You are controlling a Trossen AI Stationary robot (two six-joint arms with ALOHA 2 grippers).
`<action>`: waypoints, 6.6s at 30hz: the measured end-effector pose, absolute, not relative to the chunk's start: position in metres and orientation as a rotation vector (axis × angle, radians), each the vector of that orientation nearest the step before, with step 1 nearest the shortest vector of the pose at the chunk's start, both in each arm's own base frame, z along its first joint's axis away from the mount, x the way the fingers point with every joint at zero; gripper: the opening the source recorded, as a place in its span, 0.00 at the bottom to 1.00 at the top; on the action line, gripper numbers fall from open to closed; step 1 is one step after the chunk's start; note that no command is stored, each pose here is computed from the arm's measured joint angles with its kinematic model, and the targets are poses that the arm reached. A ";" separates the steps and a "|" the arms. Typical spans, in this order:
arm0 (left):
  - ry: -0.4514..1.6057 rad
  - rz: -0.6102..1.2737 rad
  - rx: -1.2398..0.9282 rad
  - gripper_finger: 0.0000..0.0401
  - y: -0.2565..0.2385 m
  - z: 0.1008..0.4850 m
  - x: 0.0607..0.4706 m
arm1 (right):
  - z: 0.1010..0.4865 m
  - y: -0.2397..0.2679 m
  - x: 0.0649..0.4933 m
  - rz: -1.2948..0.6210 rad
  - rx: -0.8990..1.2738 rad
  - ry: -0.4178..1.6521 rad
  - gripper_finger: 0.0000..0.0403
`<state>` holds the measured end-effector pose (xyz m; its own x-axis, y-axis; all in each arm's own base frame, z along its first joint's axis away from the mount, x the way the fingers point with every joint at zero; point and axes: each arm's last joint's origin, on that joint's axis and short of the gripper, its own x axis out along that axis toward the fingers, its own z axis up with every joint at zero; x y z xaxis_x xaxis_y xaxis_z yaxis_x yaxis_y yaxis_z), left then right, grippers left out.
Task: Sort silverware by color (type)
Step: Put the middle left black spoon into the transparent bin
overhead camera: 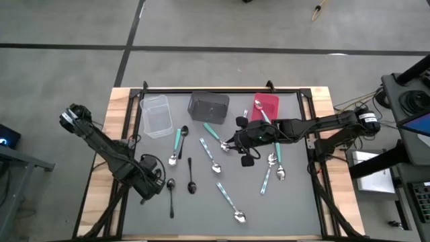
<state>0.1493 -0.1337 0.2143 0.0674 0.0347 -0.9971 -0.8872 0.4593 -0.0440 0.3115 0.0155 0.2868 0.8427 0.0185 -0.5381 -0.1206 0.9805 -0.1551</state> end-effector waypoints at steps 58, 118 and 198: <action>1.373 0.862 -0.874 0.02 -0.137 0.139 0.151 | 0.284 0.015 0.311 0.074 -0.186 0.572 0.21; 0.697 1.047 -1.255 0.00 0.184 0.236 0.072 | 0.276 0.010 0.309 0.074 -0.232 0.604 0.21; 1.018 1.093 -1.130 0.00 0.197 0.190 0.116 | 0.267 -0.006 0.306 0.024 -0.202 0.638 0.21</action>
<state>0.1162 0.1965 0.1901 0.1748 0.1312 -0.9758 -0.9826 0.0861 -0.1645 0.3063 -0.0057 0.2668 0.8037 -0.0395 -0.5937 -0.0844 0.9801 -0.1795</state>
